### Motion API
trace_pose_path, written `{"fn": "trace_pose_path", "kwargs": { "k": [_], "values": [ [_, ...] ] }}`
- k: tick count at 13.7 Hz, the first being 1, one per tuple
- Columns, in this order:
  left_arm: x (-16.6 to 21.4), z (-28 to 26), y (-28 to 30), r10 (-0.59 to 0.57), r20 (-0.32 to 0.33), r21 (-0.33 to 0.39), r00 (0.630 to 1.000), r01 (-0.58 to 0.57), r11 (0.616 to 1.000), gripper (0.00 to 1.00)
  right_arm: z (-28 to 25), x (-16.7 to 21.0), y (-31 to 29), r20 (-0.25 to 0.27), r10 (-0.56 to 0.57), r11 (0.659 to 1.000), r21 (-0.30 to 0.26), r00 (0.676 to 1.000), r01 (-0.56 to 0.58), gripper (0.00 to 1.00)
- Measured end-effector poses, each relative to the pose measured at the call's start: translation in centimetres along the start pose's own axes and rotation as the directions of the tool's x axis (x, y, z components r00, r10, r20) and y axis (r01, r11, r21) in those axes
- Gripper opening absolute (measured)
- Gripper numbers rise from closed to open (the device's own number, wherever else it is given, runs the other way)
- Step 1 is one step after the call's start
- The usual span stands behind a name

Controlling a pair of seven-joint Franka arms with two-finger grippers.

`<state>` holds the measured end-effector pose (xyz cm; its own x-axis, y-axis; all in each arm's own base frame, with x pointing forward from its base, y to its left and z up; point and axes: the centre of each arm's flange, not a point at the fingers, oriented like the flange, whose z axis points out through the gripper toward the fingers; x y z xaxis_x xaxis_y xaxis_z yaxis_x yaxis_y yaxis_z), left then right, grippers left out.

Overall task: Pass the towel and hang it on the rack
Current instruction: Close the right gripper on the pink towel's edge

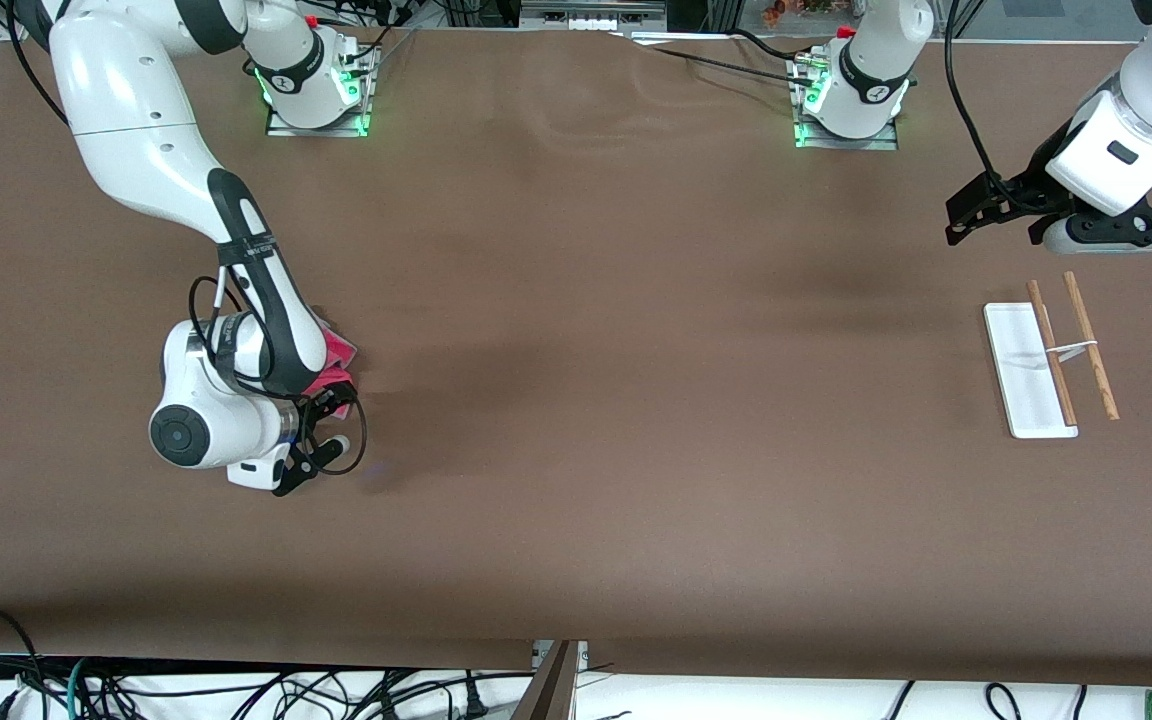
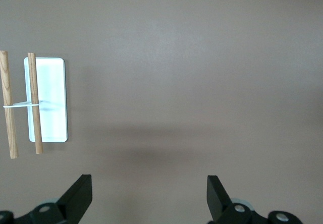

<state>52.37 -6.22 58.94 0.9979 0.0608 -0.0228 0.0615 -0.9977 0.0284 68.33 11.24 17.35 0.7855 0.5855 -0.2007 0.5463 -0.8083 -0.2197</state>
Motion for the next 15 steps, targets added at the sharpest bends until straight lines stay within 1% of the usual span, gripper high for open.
{"fn": "trace_pose_path", "kwargs": {
  "k": [3,4,5,6,7,8,9,12,15],
  "values": [
    [0.0,0.0,0.0,0.0,0.0,0.0,1.0,0.0,1.0,1.0,0.22,0.05,0.0,0.001,0.0,1.0,0.001,1.0,0.0,0.97],
    [0.0,0.0,0.0,0.0,0.0,0.0,1.0,0.0,1.0,1.0,0.13,0.09,-0.01,-0.001,-0.001,1.0,0.0,1.0,0.001,0.88],
    [0.0,0.0,0.0,0.0,0.0,0.0,1.0,0.0,1.0,1.0,0.11,0.11,-0.04,0.0,-0.001,1.0,0.0,1.0,0.001,0.88],
    [0.0,0.0,0.0,0.0,0.0,0.0,1.0,0.0,1.0,1.0,0.09,0.12,-0.04,-0.001,-0.001,1.0,-0.001,1.0,0.001,0.85],
    [0.0,0.0,0.0,0.0,0.0,0.0,1.0,0.0,1.0,1.0,0.06,0.11,-0.03,-0.001,-0.001,1.0,-0.001,1.0,0.001,0.73],
    [0.0,0.0,0.0,0.0,0.0,0.0,1.0,0.0,1.0,1.0,0.06,0.11,-0.02,-0.001,-0.001,1.0,-0.001,1.0,0.001,0.64],
    [0.0,0.0,0.0,0.0,0.0,0.0,1.0,0.0,1.0,1.0,0.07,0.11,-0.02,-0.001,-0.001,1.0,-0.001,1.0,0.001,0.63],
    [0.0,0.0,0.0,0.0,0.0,0.0,1.0,0.0,1.0,1.0,0.25,0.09,-0.12,0.003,-0.002,1.0,0.0,1.0,0.002,0.63],
    [0.0,0.0,0.0,0.0,0.0,0.0,1.0,0.0,1.0,1.0,1.04,0.04,-0.59,0.017,-0.006,1.0,0.009,1.0,0.006,0.63]
  ]
}}
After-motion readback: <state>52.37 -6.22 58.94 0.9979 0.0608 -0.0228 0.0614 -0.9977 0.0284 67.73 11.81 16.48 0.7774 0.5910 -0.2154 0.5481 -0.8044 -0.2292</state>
